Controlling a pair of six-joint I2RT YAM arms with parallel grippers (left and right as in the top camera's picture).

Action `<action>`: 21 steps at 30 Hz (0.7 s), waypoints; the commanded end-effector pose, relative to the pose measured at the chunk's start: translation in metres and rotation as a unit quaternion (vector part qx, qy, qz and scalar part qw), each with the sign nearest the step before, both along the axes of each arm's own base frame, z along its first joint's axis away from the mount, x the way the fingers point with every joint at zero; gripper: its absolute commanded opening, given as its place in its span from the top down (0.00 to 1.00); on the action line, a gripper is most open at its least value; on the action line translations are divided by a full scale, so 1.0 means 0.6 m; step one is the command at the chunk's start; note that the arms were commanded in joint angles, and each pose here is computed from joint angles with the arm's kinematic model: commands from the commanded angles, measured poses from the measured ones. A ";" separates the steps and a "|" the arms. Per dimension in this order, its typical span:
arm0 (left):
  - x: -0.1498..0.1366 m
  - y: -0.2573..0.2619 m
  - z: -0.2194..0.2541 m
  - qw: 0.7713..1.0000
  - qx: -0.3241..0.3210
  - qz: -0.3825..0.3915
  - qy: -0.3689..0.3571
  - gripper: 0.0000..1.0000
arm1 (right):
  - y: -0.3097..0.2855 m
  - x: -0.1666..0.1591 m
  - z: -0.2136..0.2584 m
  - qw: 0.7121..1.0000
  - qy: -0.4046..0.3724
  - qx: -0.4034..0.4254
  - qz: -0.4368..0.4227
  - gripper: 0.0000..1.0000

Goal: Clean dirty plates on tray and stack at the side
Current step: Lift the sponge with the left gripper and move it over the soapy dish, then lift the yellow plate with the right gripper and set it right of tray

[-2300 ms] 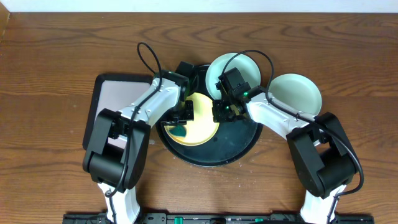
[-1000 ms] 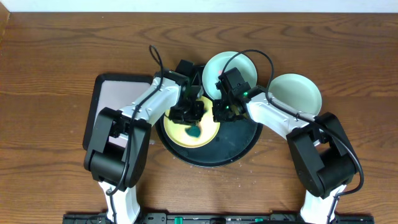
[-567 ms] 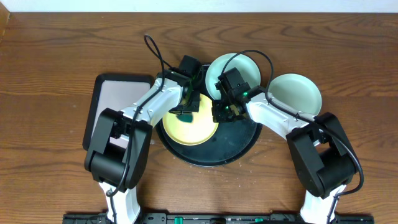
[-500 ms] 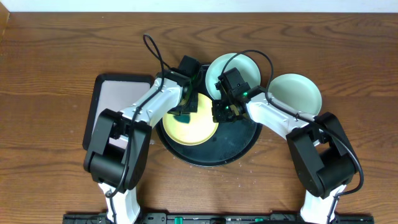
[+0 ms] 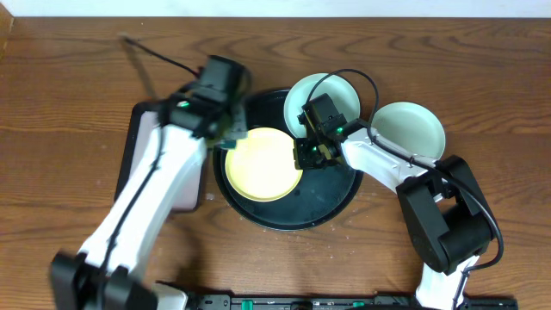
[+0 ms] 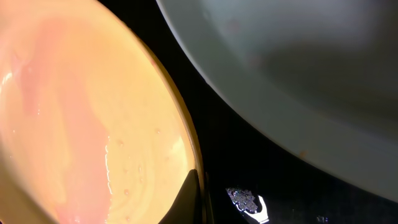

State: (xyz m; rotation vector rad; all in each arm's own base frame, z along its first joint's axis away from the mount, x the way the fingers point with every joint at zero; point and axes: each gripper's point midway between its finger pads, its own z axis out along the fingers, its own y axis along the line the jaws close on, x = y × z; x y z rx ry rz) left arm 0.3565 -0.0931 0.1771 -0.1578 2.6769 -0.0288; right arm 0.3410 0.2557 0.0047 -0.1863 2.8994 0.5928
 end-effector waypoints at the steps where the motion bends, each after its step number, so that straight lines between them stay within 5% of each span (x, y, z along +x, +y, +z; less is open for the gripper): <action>1: 0.002 0.055 0.031 0.999 0.004 0.050 -0.021 0.92 | 0.003 0.000 0.037 1.000 -0.023 0.005 0.014 0.99; 12: -0.009 0.119 0.008 0.995 0.012 0.101 0.016 0.93 | -0.033 0.008 0.207 0.973 -0.210 -0.101 0.008 0.99; 21: -0.009 0.119 0.008 0.995 0.012 0.101 0.016 0.93 | -0.065 -0.001 0.305 0.905 -0.351 -0.242 0.015 0.99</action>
